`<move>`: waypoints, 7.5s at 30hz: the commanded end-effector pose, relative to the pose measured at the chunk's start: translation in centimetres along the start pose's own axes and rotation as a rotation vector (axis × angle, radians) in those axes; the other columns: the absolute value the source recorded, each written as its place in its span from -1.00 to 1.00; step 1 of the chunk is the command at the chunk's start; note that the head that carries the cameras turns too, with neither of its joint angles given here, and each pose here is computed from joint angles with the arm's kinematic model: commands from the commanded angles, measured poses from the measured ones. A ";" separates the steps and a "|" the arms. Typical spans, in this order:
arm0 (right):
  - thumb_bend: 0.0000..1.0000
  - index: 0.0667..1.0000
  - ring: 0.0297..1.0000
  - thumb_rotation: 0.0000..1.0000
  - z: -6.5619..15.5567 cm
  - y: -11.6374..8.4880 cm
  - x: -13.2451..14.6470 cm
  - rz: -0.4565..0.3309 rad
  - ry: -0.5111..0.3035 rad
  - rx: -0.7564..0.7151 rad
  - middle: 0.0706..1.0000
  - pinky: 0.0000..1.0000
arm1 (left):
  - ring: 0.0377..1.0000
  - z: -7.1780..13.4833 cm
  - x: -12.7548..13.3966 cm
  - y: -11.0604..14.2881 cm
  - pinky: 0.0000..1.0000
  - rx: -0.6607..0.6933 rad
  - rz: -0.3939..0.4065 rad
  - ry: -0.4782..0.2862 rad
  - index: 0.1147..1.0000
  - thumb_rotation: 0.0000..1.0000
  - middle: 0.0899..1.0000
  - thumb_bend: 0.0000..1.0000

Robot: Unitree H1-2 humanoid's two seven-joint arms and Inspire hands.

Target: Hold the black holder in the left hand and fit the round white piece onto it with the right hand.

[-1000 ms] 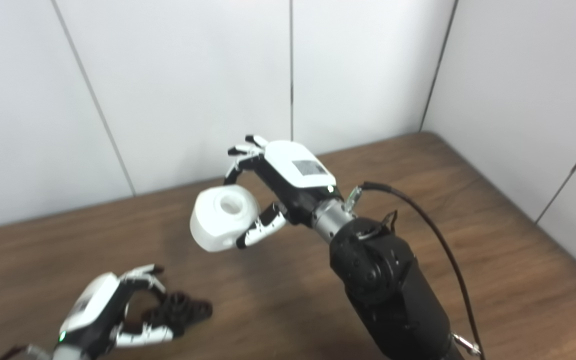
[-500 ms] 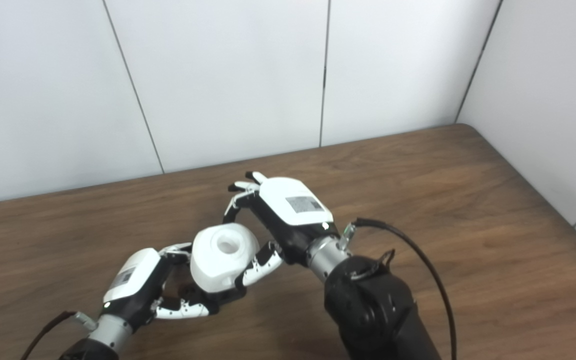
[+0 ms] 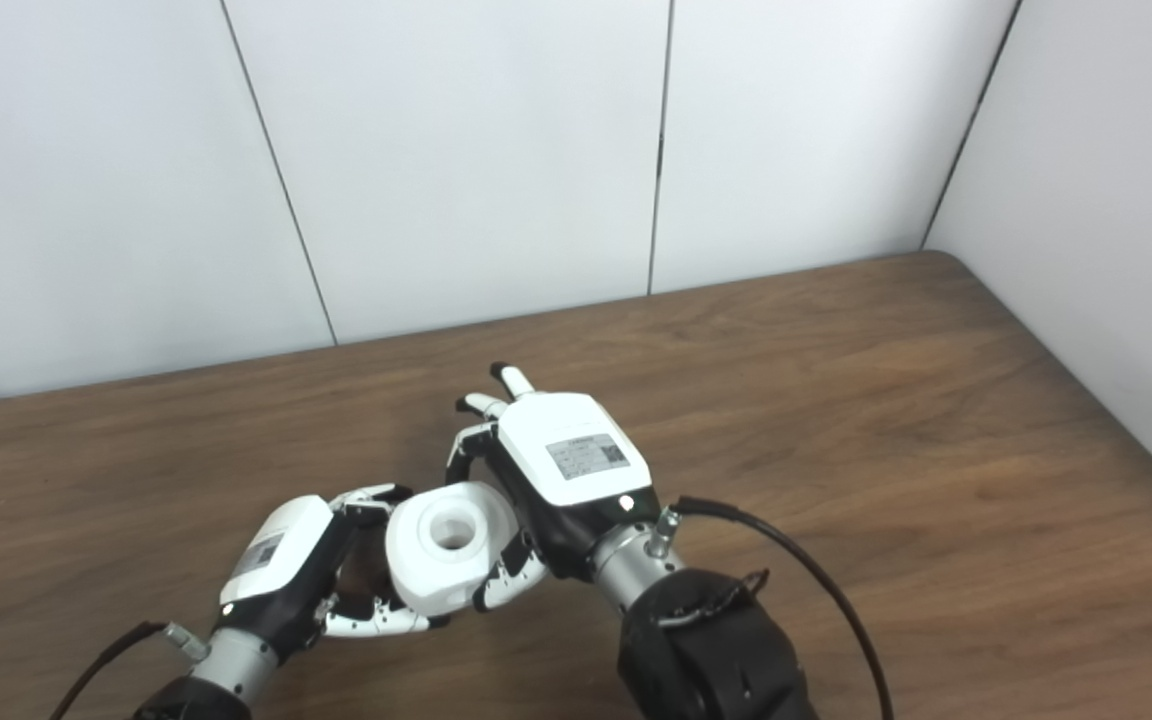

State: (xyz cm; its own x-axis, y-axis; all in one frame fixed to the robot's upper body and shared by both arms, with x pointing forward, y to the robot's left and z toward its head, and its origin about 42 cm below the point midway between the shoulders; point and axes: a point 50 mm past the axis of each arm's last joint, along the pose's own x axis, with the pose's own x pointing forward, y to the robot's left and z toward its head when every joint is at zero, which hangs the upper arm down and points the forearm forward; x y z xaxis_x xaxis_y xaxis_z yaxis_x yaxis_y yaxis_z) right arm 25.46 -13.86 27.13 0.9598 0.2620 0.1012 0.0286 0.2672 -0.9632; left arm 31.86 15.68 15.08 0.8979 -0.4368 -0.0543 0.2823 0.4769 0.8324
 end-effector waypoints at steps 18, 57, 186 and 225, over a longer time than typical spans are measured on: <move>0.04 -0.11 0.99 -0.73 0.5 -2.8 -0.3 -0.161 0.037 -0.055 0.74 0.72 | 0.75 -0.2 -0.3 -1.1 0.78 -0.016 -0.033 0.030 -0.17 -0.92 0.68 0.03; 0.03 -0.12 0.92 -0.71 0.9 -0.1 -0.5 -0.096 0.033 0.029 0.70 0.56 | 0.72 0.8 -0.1 -2.0 0.68 -0.012 -0.014 0.030 -0.17 -0.91 0.66 0.03; 0.88 0.55 1.00 -0.03 0.8 3.0 1.0 0.160 0.067 -0.139 0.91 0.55 | 0.70 3.0 0.5 -4.2 0.59 -0.041 0.018 0.038 -0.17 -0.91 0.65 0.03; 1.00 1.00 1.00 0.24 -0.1 -4.3 -0.3 0.032 -0.017 -0.011 1.00 0.44 | 0.69 2.2 1.6 -4.5 0.57 -0.041 0.017 0.037 -0.17 -0.91 0.64 0.03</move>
State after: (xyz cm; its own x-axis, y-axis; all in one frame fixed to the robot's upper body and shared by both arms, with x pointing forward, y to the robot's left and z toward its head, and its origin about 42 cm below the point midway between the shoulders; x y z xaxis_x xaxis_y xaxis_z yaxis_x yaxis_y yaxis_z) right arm 25.32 -15.23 29.78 0.9621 0.2722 0.0176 -0.0472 0.2297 -0.9721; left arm 31.36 11.11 13.75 0.9183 -0.3958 -0.0028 0.2288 0.5249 0.8199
